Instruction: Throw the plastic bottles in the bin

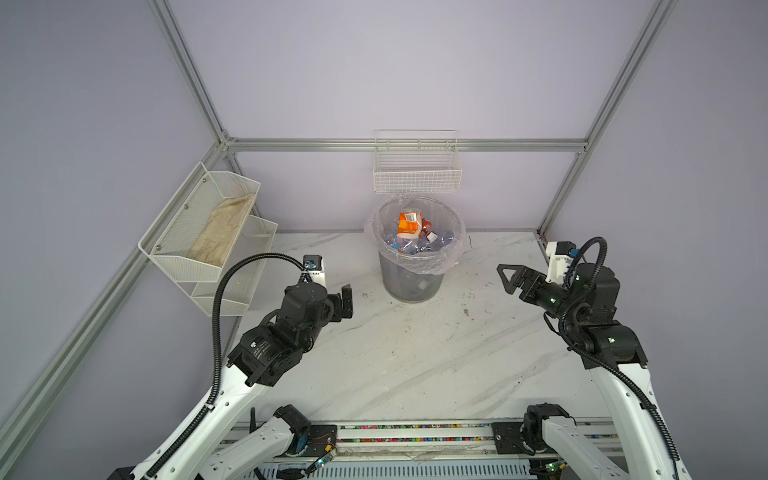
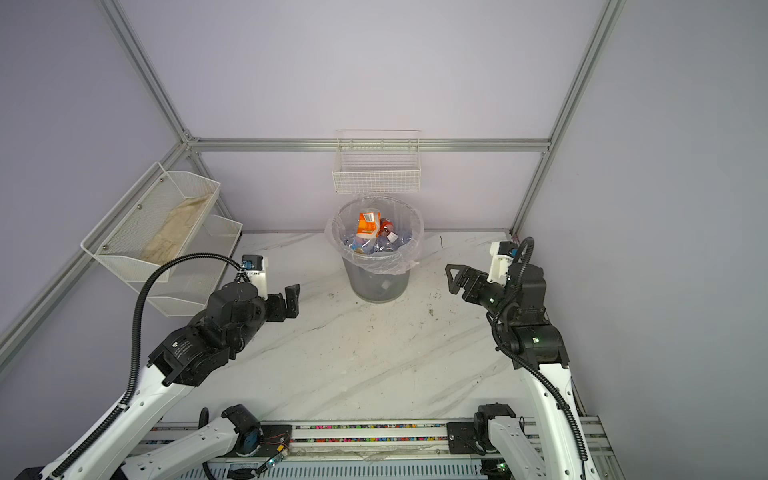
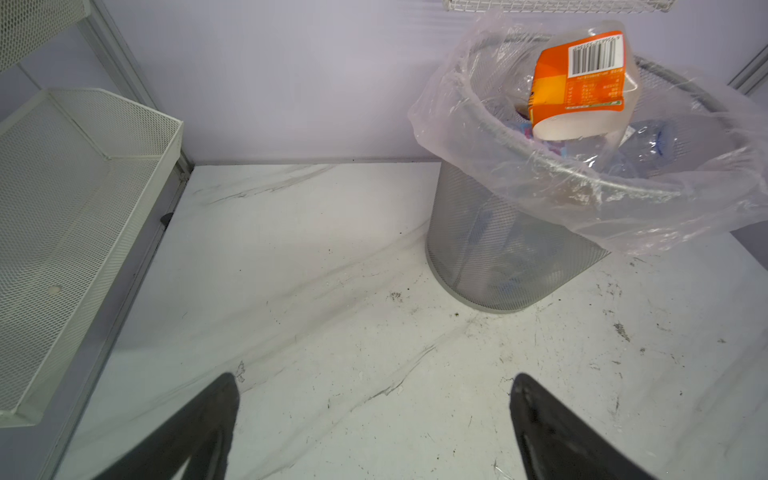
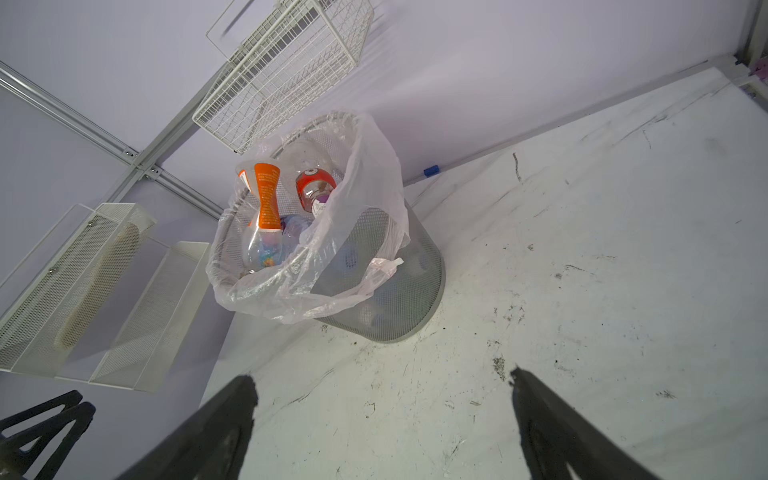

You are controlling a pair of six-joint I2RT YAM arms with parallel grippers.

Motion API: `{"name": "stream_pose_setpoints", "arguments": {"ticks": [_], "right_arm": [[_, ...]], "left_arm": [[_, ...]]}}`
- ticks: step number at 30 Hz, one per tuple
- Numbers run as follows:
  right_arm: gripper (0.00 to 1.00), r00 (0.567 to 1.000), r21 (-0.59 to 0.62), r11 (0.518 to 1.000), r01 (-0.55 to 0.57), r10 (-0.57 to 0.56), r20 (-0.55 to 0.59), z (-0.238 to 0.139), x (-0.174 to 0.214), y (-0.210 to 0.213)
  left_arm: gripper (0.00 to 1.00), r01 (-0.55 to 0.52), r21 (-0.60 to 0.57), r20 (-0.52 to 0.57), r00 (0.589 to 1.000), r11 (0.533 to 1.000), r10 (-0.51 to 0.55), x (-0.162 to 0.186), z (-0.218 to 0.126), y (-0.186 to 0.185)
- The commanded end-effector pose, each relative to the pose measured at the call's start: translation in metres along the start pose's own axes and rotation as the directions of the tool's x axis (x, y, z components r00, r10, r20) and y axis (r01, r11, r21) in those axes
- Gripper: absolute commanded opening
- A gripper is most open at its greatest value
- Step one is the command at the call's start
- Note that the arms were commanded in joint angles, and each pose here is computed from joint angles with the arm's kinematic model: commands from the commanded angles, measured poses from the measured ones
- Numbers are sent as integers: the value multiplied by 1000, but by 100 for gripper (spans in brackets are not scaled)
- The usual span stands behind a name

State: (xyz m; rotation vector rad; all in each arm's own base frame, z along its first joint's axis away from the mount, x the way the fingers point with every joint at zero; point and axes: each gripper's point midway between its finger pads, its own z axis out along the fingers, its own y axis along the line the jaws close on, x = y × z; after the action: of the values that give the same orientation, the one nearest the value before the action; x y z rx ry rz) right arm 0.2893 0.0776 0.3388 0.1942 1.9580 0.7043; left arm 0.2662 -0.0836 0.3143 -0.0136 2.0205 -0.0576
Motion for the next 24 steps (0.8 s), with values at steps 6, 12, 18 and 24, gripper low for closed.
{"name": "stream_pose_setpoints", "arguments": {"ticks": [6, 12, 18, 24], "right_arm": [[98, 995, 31, 995, 93, -92, -25, 28, 16, 14], [98, 994, 44, 995, 93, -90, -67, 45, 40, 11], [98, 992, 100, 988, 121, -117, -47, 50, 47, -7], [98, 980, 57, 981, 187, -190, 57, 53, 48, -9]], "left_arm": [[100, 11, -134, -40, 999, 991, -16, 42, 16, 30], [100, -46, -267, -100, 995, 963, 20, 72, 27, 54], [100, -96, -342, -93, 993, 935, 68, 93, 40, 67], [100, -109, -369, -70, 994, 923, 89, 107, 59, 72]]}}
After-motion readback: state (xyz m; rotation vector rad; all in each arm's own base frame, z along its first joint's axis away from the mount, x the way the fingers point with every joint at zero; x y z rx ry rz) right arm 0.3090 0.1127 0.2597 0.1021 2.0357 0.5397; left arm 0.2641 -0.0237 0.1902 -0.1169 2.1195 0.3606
